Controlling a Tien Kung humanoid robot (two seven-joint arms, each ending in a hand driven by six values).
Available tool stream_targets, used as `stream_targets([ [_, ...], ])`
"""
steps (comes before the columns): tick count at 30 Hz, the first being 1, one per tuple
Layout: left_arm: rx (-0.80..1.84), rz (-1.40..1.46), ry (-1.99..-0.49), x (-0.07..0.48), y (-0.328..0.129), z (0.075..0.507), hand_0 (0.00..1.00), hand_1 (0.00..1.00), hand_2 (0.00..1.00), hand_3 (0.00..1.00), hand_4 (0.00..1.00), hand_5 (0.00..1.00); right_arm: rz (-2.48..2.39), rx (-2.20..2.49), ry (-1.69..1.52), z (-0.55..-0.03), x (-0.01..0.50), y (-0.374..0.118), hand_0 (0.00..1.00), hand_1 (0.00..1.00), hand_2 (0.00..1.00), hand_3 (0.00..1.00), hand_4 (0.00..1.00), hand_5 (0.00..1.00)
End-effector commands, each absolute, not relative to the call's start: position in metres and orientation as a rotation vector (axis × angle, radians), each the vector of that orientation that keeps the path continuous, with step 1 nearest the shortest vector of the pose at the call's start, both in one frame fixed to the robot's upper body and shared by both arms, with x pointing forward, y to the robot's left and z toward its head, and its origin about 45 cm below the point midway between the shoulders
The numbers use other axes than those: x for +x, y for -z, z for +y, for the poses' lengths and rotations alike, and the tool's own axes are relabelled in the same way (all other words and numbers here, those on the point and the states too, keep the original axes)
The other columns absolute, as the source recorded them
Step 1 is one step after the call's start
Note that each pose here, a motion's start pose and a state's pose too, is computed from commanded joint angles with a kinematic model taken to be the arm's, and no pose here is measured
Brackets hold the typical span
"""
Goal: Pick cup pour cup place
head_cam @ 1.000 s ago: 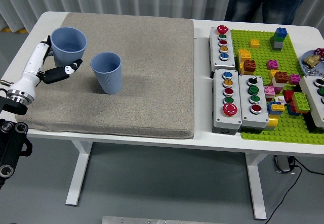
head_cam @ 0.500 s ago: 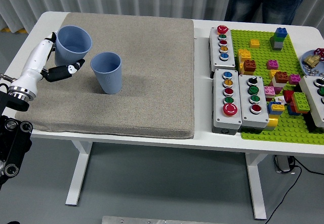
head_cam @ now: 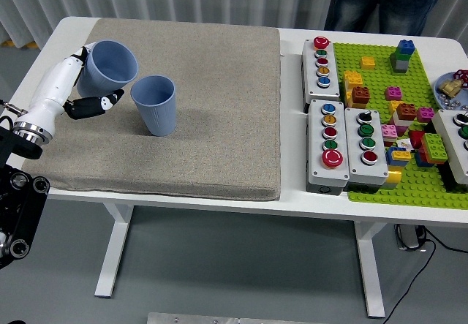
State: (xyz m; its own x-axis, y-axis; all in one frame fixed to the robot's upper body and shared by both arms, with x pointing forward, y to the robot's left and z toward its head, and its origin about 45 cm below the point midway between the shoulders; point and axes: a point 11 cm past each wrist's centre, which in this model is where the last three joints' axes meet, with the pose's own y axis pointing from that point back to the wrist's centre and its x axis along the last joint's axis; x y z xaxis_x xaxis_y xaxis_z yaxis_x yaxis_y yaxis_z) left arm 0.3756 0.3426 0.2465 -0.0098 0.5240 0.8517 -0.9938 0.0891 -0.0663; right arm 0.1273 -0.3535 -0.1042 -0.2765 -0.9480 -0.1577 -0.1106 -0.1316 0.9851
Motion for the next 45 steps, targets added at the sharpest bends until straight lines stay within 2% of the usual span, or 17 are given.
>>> stream_targets([
  [45,0.781,-1.038,-1.306,0.378,-0.265,0.333,0.537,0.636,0.778,0.806,0.553,0.050,-1.426,1.234,1.491,-0.355,0.126,0.104,0.748,0.699,0.753,0.611,0.102,0.273],
])
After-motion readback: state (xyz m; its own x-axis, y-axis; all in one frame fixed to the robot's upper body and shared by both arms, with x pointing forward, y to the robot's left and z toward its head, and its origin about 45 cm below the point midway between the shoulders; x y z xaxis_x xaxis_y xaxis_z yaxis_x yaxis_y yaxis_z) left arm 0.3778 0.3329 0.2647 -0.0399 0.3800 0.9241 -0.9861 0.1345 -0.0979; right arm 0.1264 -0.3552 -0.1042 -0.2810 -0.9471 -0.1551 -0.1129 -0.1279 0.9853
